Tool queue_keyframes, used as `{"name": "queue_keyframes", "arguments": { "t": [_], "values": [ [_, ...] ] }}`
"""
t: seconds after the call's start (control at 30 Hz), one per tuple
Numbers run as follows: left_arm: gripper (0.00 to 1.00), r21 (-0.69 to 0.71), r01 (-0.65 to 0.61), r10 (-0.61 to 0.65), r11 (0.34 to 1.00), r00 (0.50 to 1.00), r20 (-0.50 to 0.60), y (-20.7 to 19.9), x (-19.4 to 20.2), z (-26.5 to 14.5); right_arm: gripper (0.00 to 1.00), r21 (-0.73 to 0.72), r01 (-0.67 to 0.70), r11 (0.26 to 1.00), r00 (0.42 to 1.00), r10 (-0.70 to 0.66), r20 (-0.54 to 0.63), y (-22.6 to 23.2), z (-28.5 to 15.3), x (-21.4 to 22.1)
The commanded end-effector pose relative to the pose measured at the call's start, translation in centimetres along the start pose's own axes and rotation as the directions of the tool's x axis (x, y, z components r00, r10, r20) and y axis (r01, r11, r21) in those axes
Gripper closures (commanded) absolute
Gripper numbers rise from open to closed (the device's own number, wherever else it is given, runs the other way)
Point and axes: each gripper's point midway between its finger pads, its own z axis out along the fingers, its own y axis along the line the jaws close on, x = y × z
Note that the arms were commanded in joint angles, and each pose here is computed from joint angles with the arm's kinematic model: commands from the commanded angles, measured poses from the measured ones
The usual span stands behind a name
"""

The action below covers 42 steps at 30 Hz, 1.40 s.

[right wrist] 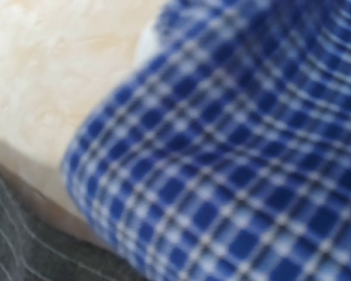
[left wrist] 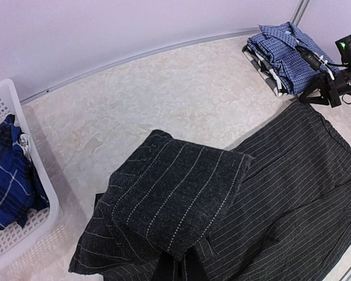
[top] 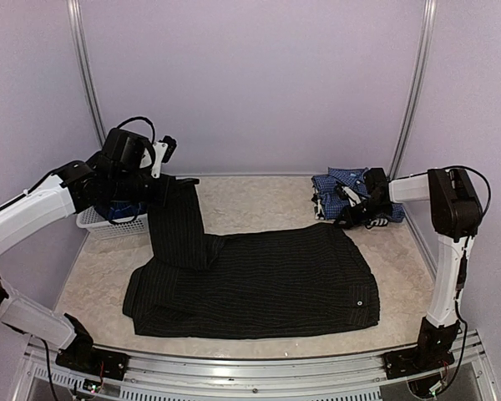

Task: Fold and stack the long sleeve shirts
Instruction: Pick up the 1/3-folded shirt from the center of the board, then fold the 1/3-folded shirt at the center of the board.

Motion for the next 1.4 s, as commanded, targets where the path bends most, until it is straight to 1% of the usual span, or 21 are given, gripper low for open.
{"name": "queue_keyframes", "arguments": {
  "t": [0.0, 0.1, 0.23, 0.37, 0.5, 0.6, 0.73, 0.83, 0.93, 1.17, 1.37],
  "values": [
    [1.0, -0.029, -0.001, 0.002, 1.0, 0.999, 0.033, 0.9, -1.8, -0.7, 1.0, -0.005, 0.012, 1.0, 1.0, -0.011, 0.023, 0.1, -1.1, -0.8],
    [1.0, -0.039, 0.002, 0.0, 0.999, 0.999, 0.039, 1.1, -2.7, -1.7, 1.0, 0.034, 0.02, 0.999, 0.999, -0.021, 0.047, 0.3, -2.5, -1.5],
    [1.0, -0.034, 0.023, -0.021, 0.999, 0.999, 0.05, 1.1, -3.9, -4.0, 1.0, 0.096, 0.032, 0.995, 0.995, -0.04, 0.09, 0.7, -4.6, -2.2],
    [1.0, -0.017, 0.04, -0.039, 0.999, 0.998, 0.046, 0.6, -4.0, -6.8, 1.0, 0.153, 0.045, 0.987, 0.99, -0.064, 0.123, 1.1, -6.1, -2.9],
    [1.0, 0.02, 0.04, -0.041, 0.999, 0.998, 0.045, -0.5, -3.7, -9.5, 1.0, 0.168, 0.07, 0.983, 0.987, -0.093, 0.132, 2.8, -6.8, -3.2],
    [1.0, 0.057, 0.033, -0.036, 0.998, 0.998, 0.048, -1.7, -3.3, -11.5, 1.0, 0.187, 0.085, 0.979, 0.986, -0.109, 0.122, 3.7, -7.0, -2.8],
    [1.0, 0.12, 0.057, -0.067, 0.991, 0.995, 0.08, -2.5, -3.4, -14.5, 1.0, 0.207, 0.081, 0.975, 0.988, -0.107, 0.113, 4.3, -7.3, -2.0],
    [1.0, 0.17, 0.075, -0.095, 0.983, 0.989, 0.113, -2.7, -3.5, -16.8, 1.0, 0.223, 0.077, 0.972, 0.988, -0.104, 0.111, 4.5, -7.5, -1.2],
    [1.0, 0.188, 0.092, -0.118, 0.978, 0.984, 0.131, -2.5, -3.1, -18.4, 1.0, 0.246, 0.065, 0.967, 0.99, -0.093, 0.102, 4.3, -7.6, -0.2],
    [1.0, 0.261, 0.109, -0.136, 0.959, 0.987, 0.09, -3.3, -1.0, -19.6, 1.0, 0.298, 0.017, 0.954, 0.996, -0.042, 0.077, 3.7, -7.8, 1.9],
    [1.0, 0.273, 0.12, -0.147, 0.955, 0.986, 0.081, -3.0, 0.0, -20.9, 1.0, 0.32, 0.003, 0.947, 0.998, -0.025, 0.064, 3.5, -7.9, 3.3]
  ]
}}
